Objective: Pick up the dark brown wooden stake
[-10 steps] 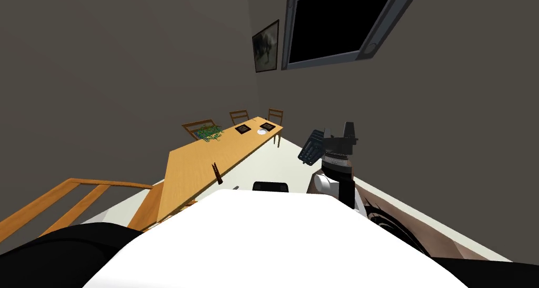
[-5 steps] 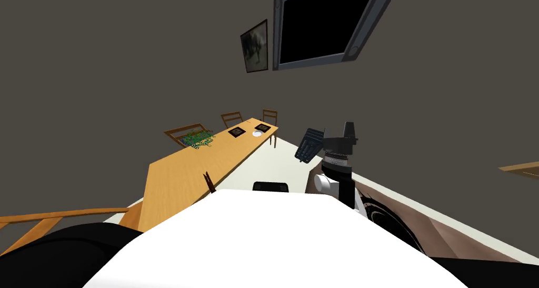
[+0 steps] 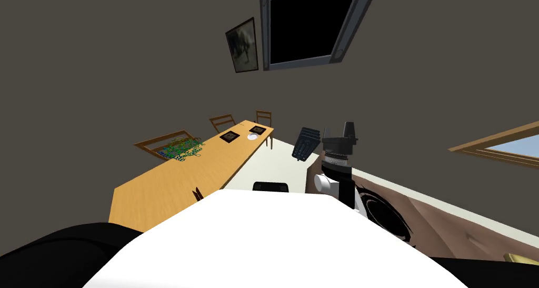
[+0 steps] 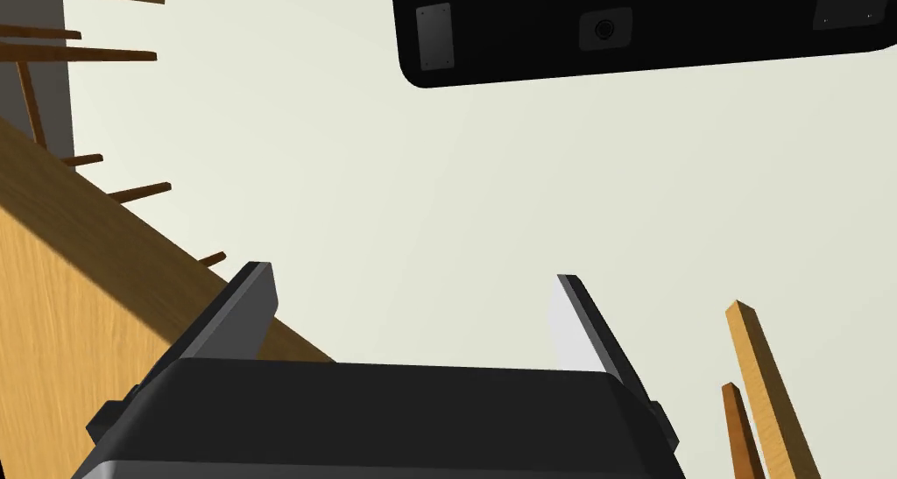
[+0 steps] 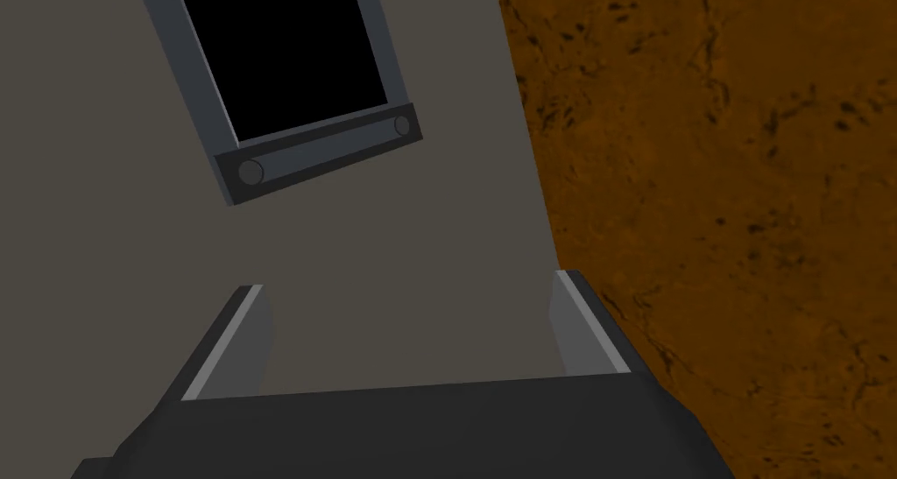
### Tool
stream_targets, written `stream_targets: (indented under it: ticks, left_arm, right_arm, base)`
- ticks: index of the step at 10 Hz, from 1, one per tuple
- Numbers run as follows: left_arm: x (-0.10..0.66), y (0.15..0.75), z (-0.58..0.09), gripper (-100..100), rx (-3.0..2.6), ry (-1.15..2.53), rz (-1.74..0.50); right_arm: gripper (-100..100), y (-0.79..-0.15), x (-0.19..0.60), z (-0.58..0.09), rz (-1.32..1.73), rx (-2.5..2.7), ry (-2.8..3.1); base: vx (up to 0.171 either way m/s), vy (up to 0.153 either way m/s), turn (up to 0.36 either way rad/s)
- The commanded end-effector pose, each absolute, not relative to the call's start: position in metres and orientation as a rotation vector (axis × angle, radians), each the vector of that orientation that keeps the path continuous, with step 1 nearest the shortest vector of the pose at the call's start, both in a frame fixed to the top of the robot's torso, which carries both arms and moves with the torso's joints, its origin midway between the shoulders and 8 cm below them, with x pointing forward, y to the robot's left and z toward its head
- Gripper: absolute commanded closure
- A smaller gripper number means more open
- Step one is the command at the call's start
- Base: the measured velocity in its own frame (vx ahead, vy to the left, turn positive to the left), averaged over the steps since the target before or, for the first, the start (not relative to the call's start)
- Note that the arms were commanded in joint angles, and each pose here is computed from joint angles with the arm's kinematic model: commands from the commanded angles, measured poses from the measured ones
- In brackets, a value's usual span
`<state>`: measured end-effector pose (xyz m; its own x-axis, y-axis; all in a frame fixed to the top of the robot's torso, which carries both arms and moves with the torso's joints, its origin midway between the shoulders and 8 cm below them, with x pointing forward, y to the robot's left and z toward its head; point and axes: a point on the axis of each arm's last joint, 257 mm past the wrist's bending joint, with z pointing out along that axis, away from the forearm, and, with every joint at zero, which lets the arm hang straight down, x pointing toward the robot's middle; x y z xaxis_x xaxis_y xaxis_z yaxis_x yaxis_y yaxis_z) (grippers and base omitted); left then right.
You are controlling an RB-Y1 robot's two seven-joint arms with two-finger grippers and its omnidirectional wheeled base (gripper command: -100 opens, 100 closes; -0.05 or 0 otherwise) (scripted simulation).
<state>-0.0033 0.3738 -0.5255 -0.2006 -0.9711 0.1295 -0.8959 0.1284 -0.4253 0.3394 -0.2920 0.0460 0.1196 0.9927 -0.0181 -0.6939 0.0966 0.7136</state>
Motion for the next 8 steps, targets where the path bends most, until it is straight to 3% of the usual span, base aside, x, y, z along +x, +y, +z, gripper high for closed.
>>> stream_targets:
  ticks: [1,8]
  left_arm:
    - [-0.025,0.39,-0.528,-100,-1.873,2.261,-0.551]
    - [-0.111,0.465,-0.523,-100,-1.89,2.414,-0.222]
  right_arm:
    - [0,-0.292,0.339,0.046,1.361,0.635,0.588]
    - [0,-0.292,0.339,0.046,1.361,0.635,0.588]
  base:
    - [0.12,0.103,-0.272]
    - [0.087,0.127,-0.241]
